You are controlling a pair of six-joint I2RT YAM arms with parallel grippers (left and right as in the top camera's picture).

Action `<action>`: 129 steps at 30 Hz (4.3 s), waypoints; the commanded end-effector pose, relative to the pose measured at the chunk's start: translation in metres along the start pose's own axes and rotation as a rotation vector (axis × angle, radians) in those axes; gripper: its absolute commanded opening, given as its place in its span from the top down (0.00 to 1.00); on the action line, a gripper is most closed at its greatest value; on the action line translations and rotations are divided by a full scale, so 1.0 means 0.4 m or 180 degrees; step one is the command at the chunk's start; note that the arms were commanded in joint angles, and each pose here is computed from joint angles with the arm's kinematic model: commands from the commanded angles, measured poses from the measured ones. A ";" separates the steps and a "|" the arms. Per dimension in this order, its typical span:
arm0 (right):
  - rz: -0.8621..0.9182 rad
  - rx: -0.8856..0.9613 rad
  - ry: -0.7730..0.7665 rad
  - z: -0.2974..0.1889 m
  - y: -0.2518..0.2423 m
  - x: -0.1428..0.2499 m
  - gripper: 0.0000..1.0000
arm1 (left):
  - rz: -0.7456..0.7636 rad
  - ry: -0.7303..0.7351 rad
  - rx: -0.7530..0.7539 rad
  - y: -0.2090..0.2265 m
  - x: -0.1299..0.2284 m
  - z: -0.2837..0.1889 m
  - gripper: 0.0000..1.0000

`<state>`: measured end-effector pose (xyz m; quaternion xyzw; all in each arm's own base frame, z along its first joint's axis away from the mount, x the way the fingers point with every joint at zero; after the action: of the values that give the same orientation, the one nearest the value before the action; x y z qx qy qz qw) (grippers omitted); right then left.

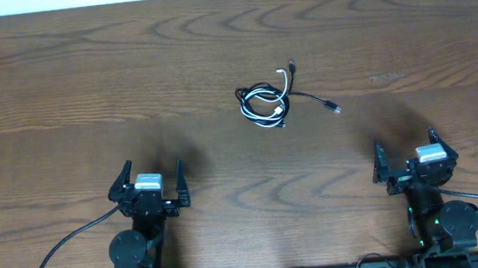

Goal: Untangle cables

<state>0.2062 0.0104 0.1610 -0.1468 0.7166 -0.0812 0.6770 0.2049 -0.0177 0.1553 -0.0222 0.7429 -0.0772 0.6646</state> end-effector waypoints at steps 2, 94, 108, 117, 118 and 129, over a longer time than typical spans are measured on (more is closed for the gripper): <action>0.0035 -0.0007 0.0003 0.000 0.003 0.001 0.01 | 0.0042 0.0129 -0.0047 0.008 0.027 0.000 0.02; 0.0673 -0.0279 0.0054 0.001 0.029 -0.003 0.01 | -0.0420 0.0308 0.0830 -0.099 -0.064 -0.017 0.03; 0.0722 -0.0453 0.0340 0.044 -0.020 -0.172 0.01 | -0.0808 0.1393 0.1029 -0.184 -0.294 0.149 0.02; 0.0716 -0.0755 0.1192 0.126 -0.061 -0.297 0.01 | -0.0708 0.2137 0.1338 -0.326 -0.295 0.251 0.02; 0.0716 -0.0789 0.1316 0.134 -0.064 -0.306 0.01 | -0.0694 0.2233 0.1364 -0.342 -0.289 0.261 0.02; 0.1094 -0.1448 0.1761 0.186 -0.013 -0.325 0.01 | -0.1005 0.2678 0.1467 -0.407 -0.235 0.290 0.02</action>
<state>0.2889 0.0337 0.2704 -0.1180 0.9009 0.0885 0.4083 0.3205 -0.1712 0.2467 0.0777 0.9026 -0.3125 0.2856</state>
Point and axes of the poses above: each gripper's point midway between its finger pads, its own z axis out along the fingers, its own y axis along the line the jaws close on, x = y × z, the point moved 4 cm from there along -z, back along the fingers, and after that the axes turned 14 degrees about -z, right-handed, at the moved point
